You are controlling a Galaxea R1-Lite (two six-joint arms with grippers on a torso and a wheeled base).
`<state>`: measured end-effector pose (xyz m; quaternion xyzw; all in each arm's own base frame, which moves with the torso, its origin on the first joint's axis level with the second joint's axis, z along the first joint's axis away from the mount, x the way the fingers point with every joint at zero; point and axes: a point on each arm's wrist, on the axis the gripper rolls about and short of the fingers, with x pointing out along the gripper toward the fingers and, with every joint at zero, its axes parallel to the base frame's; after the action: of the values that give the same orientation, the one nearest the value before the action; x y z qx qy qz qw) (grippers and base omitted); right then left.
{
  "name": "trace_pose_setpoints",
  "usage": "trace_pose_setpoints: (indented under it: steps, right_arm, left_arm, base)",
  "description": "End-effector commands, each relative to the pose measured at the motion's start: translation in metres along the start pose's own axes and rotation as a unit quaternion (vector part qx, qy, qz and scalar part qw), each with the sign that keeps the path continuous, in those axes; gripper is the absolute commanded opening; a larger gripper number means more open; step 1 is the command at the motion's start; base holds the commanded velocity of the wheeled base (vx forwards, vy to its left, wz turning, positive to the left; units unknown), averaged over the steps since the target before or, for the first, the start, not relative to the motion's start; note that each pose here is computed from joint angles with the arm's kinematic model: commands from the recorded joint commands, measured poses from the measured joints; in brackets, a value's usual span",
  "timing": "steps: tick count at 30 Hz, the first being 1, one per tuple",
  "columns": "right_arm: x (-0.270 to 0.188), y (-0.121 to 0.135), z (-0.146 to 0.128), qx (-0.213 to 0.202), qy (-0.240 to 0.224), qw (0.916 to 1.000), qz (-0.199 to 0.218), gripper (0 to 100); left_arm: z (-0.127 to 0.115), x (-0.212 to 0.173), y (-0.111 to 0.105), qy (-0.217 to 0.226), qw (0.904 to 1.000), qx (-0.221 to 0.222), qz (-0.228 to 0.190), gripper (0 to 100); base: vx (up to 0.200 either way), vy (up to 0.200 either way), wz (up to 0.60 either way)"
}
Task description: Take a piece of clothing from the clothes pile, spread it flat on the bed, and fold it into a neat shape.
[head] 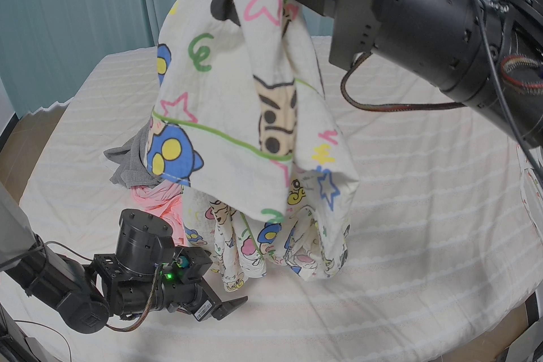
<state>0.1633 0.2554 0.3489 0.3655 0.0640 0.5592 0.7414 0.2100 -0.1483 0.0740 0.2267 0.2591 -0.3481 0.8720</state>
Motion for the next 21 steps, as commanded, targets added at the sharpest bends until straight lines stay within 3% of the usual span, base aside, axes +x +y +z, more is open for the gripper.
trace_pose_setpoints:
  steps: [1, 9, 12, 21]
  right_arm:
    - [-0.005, 0.003, 0.002, -0.001, -0.002, 1.0, 0.003, 0]
    - [-0.011, 0.006, 0.003, 0.0, -0.002, 1.0, 0.004, 0]
    - [-0.011, 0.006, 0.003, 0.0, -0.002, 1.0, 0.004, 0]
    - [-0.01, 0.006, 0.004, -0.001, -0.009, 0.9999, 0.009, 0]
  left_arm:
    - [-0.003, 0.016, 0.001, 0.016, 0.9997, 0.001, 0.018, 100]
    - [0.004, 0.031, 0.003, 0.0, 0.9988, 0.002, 0.05, 100]
    - [0.009, 0.033, 0.0, -0.018, 0.9987, 0.006, 0.048, 100]
    - [0.007, 0.041, -0.009, -0.01, 0.9992, 0.013, 0.036, 100]
  base:
    - [0.0, 0.0, 0.0]
    - [0.0, 0.0, 0.0]
    - [0.0, 0.0, 0.0]
    - [0.0, 0.0, 0.0]
